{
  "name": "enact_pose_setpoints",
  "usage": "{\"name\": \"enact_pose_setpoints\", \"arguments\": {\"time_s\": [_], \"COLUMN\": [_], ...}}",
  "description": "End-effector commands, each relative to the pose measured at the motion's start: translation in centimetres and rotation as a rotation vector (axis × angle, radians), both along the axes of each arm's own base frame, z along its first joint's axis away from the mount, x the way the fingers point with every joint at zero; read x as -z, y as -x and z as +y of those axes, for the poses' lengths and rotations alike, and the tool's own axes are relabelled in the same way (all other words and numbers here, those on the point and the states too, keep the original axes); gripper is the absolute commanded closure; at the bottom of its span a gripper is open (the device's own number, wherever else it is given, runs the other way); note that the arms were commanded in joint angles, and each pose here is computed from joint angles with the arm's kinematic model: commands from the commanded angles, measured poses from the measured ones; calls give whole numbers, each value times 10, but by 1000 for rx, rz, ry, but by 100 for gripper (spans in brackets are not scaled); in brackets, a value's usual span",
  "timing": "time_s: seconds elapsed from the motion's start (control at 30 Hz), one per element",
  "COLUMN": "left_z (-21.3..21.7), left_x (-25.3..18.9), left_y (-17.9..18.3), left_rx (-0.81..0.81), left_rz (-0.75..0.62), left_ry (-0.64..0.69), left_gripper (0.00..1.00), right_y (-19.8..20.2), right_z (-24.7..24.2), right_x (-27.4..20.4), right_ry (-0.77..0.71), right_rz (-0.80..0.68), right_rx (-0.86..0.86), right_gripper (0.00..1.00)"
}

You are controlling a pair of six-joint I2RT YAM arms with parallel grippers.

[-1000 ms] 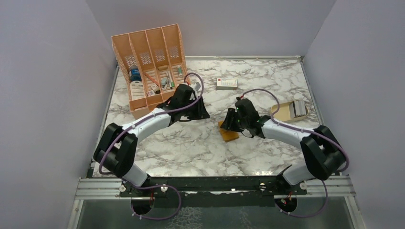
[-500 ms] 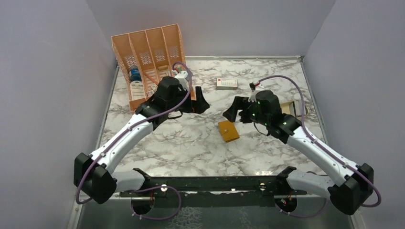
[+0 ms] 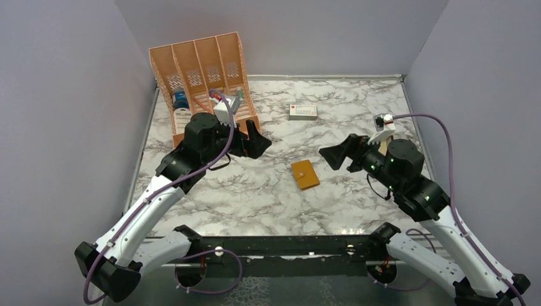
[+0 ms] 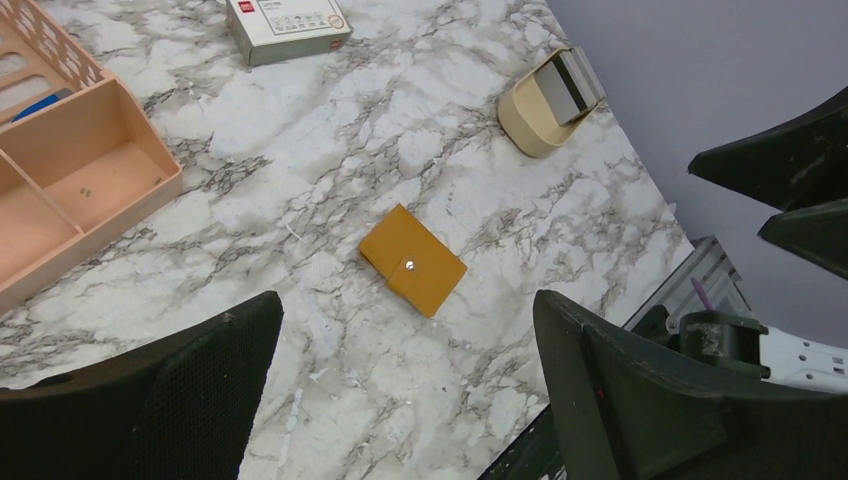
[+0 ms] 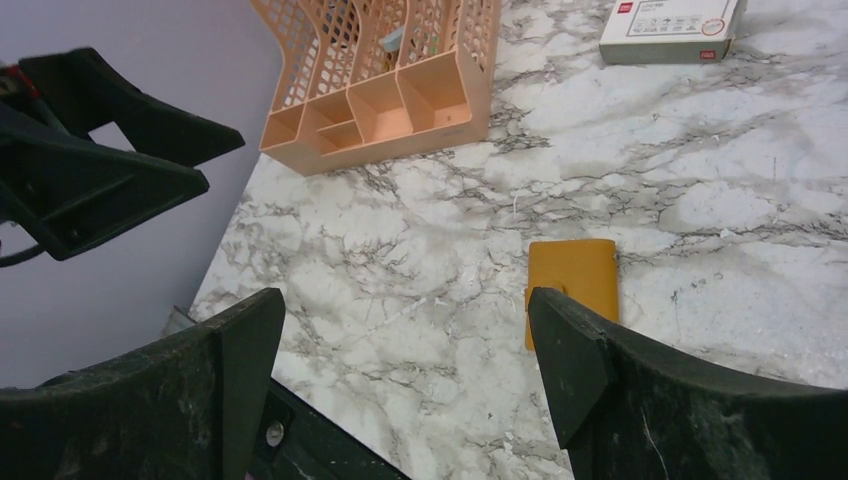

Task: Put the credit cards into the card holder
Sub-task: Reset both arms

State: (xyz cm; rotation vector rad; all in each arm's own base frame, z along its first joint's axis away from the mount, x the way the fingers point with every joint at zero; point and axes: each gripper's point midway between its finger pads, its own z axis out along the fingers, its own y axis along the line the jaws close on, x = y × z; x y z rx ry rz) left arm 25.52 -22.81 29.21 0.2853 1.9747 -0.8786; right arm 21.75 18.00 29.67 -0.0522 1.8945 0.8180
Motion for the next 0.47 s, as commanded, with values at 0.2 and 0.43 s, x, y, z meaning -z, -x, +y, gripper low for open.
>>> {"name": "enact_pose_setpoints", "arguments": {"time_s": [0.2, 0.43], "left_z": [-1, 0], "left_x": [3, 13], "left_y": [15, 13], "left_rx": [37, 25], "left_rz": [-41, -24], "left_ry": [78, 69], "left_gripper": [1, 1], "right_y": [8, 10], "right_z": [-19, -11], "right_x": [4, 21], "right_ry": [-47, -38], "right_rz": [49, 76], "right_rx": [100, 55], "right_gripper": [7, 6]}}
